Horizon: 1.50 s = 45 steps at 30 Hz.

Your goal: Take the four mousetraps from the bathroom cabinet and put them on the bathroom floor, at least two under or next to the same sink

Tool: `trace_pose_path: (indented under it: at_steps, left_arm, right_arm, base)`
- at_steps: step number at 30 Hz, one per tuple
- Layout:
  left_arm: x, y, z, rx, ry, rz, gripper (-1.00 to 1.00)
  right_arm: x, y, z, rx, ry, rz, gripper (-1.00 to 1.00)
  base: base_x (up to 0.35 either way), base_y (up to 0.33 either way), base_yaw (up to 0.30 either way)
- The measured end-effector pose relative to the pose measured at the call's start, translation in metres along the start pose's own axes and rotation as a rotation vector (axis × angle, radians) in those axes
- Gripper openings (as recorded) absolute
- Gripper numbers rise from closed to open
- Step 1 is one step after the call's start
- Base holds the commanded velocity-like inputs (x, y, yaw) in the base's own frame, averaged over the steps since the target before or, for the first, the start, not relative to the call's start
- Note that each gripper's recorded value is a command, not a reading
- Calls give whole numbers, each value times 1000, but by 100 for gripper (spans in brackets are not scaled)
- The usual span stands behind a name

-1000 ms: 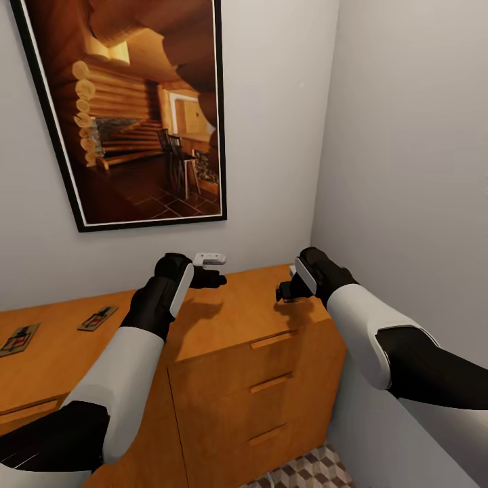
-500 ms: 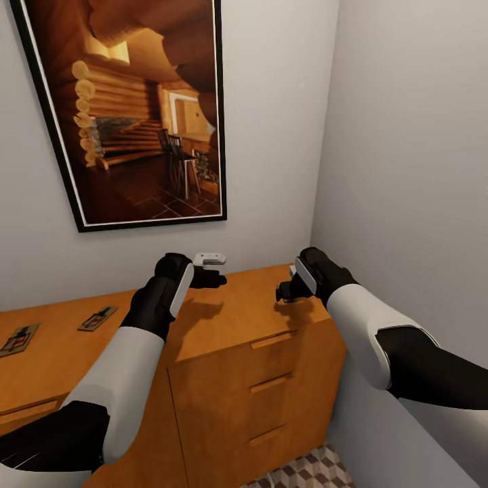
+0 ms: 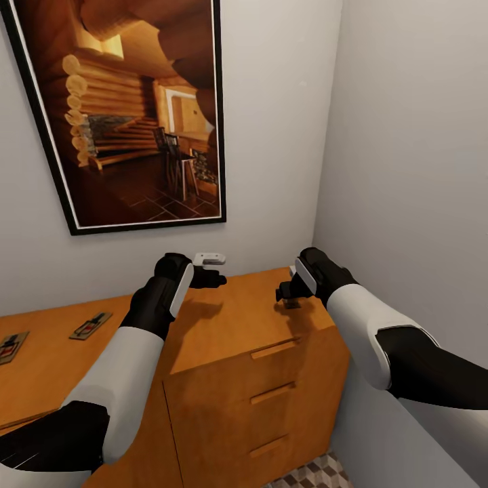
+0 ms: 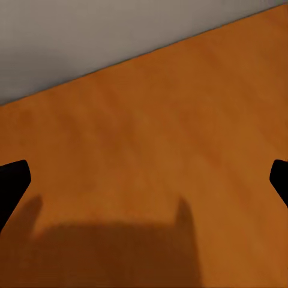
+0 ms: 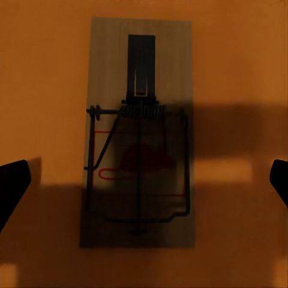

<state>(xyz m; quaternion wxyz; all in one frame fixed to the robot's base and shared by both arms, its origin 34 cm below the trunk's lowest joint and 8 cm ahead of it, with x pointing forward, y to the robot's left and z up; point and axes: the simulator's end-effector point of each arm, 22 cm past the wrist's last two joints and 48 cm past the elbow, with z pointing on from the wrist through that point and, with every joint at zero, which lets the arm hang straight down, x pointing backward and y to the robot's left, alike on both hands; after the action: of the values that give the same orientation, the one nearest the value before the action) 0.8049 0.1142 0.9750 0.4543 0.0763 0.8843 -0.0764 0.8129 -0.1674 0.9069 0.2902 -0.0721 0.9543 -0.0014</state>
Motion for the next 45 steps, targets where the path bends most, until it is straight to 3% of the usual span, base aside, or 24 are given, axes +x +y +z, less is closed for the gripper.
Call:
trace_pose_path:
  at_steps: [45]
  left_arm:
    - [1, 0, 0, 1, 2, -1, 100]
  right_arm:
    - [8, -1, 6, 1, 17, 4, 100]
  base:
    - [2, 0, 0]
